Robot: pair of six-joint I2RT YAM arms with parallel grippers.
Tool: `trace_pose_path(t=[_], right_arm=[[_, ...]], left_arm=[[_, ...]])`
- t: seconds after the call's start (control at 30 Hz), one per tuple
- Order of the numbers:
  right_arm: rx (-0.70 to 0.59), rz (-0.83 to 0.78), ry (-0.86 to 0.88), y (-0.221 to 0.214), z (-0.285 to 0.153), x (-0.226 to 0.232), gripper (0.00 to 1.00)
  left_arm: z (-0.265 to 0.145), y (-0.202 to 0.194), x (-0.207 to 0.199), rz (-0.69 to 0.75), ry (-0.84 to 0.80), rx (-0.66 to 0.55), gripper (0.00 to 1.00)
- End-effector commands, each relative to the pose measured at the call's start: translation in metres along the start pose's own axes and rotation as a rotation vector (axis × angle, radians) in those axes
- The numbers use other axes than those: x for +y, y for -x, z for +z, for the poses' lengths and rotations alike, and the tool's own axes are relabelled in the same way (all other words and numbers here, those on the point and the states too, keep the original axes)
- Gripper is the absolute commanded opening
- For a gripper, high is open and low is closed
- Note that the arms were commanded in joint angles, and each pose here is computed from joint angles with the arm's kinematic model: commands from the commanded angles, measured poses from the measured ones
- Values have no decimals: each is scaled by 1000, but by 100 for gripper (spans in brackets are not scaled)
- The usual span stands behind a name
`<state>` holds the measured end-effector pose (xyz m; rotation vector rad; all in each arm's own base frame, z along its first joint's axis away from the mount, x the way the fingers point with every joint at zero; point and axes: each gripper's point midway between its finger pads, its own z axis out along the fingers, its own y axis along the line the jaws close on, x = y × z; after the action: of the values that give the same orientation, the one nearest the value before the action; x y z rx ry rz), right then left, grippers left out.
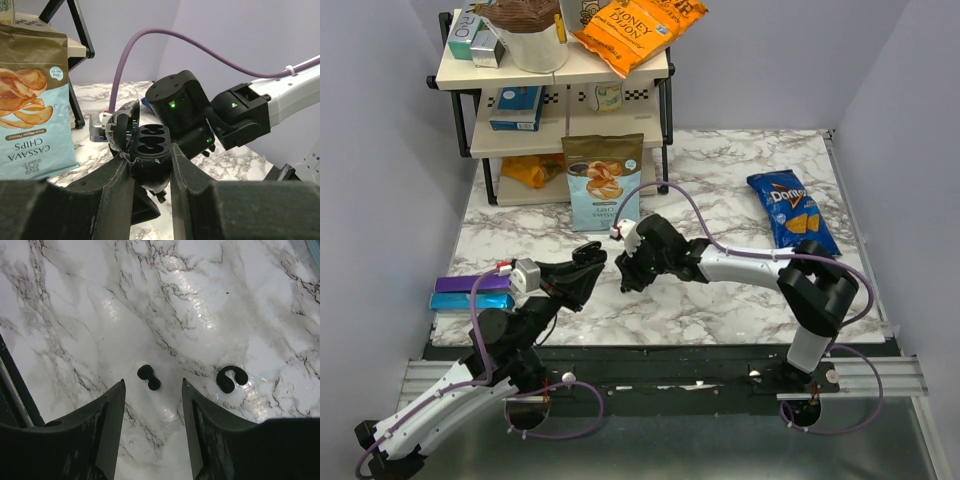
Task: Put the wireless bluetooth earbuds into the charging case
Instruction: Pick up the earbud from the center of the board.
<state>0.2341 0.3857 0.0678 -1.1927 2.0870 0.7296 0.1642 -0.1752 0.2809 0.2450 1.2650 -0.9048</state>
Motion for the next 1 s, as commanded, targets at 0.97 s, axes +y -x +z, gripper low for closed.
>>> trace_pose_path(t=[0.97], right_arm=[[58, -63, 66, -16, 32, 4, 41]], left_arm=[[-2, 5, -1, -10, 3, 0, 0]])
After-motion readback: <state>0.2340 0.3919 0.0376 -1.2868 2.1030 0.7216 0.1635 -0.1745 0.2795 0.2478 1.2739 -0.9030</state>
